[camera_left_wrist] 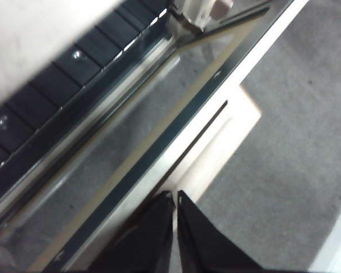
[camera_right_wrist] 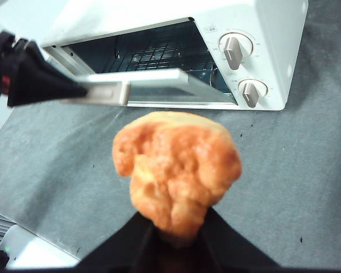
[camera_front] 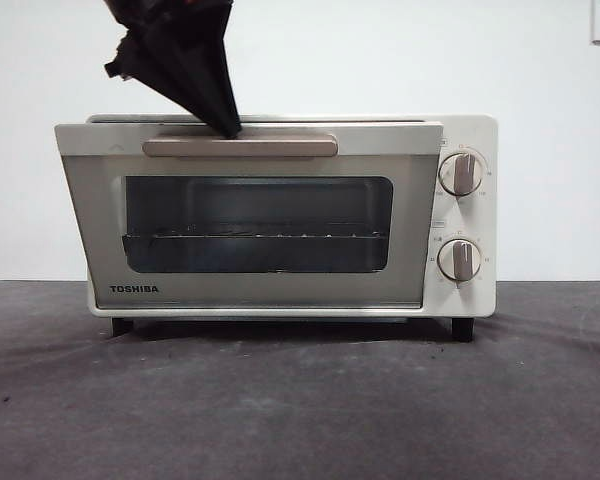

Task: The left arm flap open the oven, the right arm pick bread and place it into oven, the left arm flap close the oven

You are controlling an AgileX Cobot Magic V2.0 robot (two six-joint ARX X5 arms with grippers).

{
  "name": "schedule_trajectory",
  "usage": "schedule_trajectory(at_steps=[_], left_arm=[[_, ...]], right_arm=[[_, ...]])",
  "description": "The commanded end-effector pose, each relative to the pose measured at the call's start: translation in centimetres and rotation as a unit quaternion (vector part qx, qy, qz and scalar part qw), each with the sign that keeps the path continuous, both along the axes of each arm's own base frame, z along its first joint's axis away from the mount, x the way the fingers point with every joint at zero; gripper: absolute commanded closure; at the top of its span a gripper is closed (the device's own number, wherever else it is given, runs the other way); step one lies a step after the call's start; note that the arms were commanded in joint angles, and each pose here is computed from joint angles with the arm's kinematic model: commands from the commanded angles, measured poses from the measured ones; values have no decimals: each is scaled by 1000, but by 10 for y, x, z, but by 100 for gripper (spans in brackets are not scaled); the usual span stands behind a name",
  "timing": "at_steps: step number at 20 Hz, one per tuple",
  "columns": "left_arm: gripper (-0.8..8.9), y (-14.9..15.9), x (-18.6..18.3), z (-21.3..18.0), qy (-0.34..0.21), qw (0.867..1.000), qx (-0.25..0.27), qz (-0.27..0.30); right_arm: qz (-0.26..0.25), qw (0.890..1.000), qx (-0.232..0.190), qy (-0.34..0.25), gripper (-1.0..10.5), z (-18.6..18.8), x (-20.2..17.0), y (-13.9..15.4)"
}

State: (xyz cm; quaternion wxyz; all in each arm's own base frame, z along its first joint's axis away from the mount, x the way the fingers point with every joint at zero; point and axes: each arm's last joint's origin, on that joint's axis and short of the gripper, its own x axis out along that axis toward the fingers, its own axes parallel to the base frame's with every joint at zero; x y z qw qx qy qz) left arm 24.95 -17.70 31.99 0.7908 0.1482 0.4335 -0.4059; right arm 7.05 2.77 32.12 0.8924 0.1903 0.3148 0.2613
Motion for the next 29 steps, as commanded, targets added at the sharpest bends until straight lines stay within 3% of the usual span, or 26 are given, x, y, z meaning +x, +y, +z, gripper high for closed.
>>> schedule_trajectory(at_steps=[1, 9, 19, 26, 29], left_arm=[[797, -1, -5, -9, -11, 1000, 14, -3], [797, 2, -35, -44, 0, 999, -23, 27], [797, -5, -58, -78, 24, 998, -16, 47], [797, -8, -67, -89, 45, 998, -8, 45], [797, -9, -71, -85, 41, 998, -14, 40]], right_arm=[[2, 1000, 2, -13, 914, 5, -1, 0], [3, 1000, 0, -19, 914, 6, 0, 0], [6, 999, -12, -40, 914, 8, 1, 0], [-3, 999, -21, -44, 914, 7, 1, 0], [16, 999, -21, -45, 914, 7, 1, 1]])
